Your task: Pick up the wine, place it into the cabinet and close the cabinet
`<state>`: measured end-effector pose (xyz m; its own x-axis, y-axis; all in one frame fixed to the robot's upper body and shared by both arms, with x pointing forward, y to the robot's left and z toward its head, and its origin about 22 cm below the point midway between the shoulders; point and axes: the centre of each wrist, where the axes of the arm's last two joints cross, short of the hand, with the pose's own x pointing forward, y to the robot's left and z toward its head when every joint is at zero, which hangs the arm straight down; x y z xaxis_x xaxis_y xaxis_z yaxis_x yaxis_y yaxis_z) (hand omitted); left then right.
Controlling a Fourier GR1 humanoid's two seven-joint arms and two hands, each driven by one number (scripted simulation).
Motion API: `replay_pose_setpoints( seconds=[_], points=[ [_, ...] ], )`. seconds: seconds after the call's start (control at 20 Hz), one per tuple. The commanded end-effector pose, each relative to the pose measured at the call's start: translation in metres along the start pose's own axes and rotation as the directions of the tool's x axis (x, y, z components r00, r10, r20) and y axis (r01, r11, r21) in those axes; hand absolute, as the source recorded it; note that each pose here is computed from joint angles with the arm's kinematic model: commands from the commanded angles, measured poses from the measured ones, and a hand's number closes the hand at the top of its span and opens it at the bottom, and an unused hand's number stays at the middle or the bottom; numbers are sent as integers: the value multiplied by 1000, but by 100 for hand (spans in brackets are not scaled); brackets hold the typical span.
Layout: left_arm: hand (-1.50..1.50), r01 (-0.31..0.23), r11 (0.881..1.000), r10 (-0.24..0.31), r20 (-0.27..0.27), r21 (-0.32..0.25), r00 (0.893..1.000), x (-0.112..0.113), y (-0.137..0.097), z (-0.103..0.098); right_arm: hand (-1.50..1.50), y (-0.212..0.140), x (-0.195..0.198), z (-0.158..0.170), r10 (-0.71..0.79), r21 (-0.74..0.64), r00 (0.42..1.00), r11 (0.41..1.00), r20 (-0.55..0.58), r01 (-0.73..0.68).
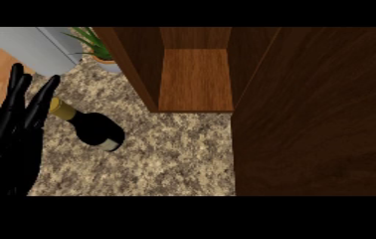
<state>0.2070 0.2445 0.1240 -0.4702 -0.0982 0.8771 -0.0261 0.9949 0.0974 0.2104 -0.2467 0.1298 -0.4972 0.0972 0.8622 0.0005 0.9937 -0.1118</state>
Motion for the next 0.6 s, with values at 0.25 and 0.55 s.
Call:
replay_pose_setpoints(
  seconds=[0.25, 0.55],
  points=[
    [-150, -183, 908, 231, 85, -377, 969, 3, 35, -64, -150, 1, 13, 13, -37, 13, 998, 999, 44, 37],
    [-150, -552, 770, 470, -301, -319, 830, -31, 22, -79, -150, 9, 10, 25, -159, 223, 976, 956, -147, 189]
  ],
)
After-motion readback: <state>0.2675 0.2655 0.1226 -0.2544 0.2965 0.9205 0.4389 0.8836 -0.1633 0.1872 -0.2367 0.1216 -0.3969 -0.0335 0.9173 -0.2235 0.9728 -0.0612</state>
